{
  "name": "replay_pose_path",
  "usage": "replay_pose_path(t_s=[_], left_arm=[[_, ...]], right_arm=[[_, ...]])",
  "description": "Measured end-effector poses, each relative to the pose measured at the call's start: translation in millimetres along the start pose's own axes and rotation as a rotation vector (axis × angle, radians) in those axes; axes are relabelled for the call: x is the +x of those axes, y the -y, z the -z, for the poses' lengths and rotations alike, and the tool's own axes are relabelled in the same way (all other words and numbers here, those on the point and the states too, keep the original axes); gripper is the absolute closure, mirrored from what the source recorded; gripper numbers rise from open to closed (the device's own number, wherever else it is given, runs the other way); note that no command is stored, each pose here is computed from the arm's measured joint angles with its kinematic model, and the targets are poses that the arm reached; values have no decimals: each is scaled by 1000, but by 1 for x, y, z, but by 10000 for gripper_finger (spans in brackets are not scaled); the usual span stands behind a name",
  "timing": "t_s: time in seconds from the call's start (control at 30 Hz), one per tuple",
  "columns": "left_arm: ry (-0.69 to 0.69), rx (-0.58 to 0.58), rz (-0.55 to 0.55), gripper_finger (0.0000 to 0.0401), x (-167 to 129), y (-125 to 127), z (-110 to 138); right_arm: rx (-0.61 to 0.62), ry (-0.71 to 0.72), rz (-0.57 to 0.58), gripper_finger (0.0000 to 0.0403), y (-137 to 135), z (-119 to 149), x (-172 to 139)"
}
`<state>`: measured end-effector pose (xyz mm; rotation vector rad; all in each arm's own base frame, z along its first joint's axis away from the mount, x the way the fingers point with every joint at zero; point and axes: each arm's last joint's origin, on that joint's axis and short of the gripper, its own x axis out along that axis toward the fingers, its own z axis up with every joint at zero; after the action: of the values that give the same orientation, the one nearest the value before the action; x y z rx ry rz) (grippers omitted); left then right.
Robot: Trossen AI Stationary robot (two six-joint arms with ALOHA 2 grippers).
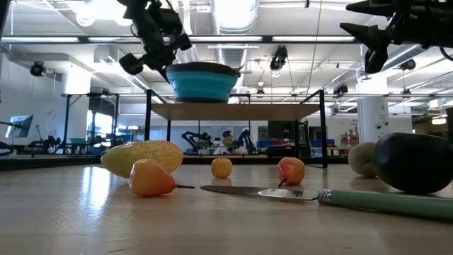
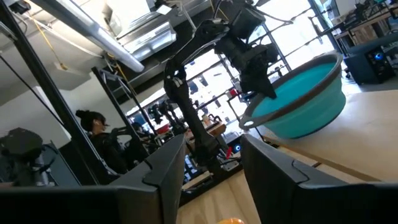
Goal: Pick & Place Fruit
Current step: Put the blue strainer bowl on the shelf
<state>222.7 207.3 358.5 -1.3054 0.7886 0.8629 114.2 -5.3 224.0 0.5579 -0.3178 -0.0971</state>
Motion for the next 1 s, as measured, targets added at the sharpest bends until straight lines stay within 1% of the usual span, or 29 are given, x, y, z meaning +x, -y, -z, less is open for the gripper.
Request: replay_pose_path(t_s=[0.2,0.3,0.47,0.7,0.87,1.0], left_arm=[[-36,-42,-14,376,9,-12,-4],[-37,-30,-9,377,14,-15,-5],[-22,-15,-4,365,16,-15,-7],[-6,2,7,363,16,-13,-8],[2,5,12,345,15,-12,-9],[19,18,16,318,13,-11,-10]], right_arm=[[0,0,0,248,0,0,0],[0,0,0,238,0,0,0],[0,0,0,222,0,0,0],[0,0,1,209,0,0,0],[0,0,1,208,0,0,0],[0,0,1,215,0,0,0]])
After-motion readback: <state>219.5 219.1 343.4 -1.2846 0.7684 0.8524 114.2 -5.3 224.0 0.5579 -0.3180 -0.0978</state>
